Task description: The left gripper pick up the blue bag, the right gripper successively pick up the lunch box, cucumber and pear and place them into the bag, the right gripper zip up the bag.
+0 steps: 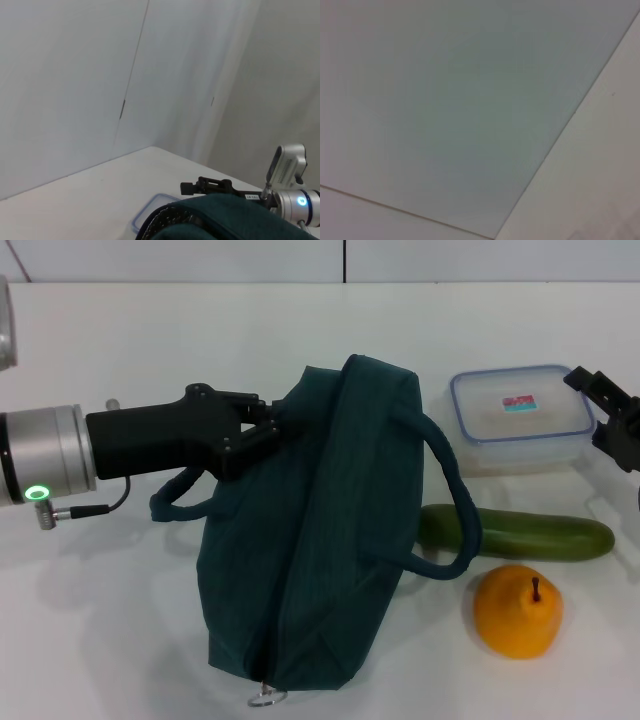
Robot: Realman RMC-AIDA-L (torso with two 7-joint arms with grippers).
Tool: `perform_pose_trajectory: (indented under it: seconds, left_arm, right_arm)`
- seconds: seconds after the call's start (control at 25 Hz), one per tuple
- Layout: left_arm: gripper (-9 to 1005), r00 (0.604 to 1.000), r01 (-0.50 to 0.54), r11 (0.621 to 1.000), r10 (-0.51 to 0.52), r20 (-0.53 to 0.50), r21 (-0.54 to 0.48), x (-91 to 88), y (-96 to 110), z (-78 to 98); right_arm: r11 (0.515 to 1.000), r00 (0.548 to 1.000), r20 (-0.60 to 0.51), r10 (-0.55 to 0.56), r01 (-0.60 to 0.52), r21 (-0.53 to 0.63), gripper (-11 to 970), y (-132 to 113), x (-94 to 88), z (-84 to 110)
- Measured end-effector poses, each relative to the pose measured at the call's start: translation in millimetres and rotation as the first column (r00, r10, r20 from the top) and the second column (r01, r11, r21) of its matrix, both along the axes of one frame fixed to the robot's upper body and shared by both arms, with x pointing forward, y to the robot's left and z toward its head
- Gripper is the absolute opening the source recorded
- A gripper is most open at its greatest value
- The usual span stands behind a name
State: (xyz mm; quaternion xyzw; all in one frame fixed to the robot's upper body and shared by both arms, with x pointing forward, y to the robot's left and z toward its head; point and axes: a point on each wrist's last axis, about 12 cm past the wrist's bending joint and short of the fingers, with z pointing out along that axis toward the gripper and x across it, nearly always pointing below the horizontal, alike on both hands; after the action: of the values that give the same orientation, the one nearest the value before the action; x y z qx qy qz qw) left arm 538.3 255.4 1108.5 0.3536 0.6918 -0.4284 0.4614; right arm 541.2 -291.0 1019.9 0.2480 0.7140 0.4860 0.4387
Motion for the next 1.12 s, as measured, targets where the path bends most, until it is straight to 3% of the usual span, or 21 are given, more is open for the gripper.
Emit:
perform_pose_trajectory:
  seconds: [1.12]
  left_arm:
    - [136, 1.000, -0.006, 1.000, 0.006, 0.002, 0.001, 0.2, -0.1, -1.3]
  right_arm:
    - [1.000, 1.000, 0.022, 0.012, -0.012, 0.005, 824, 4.1, 9.2, 7.0]
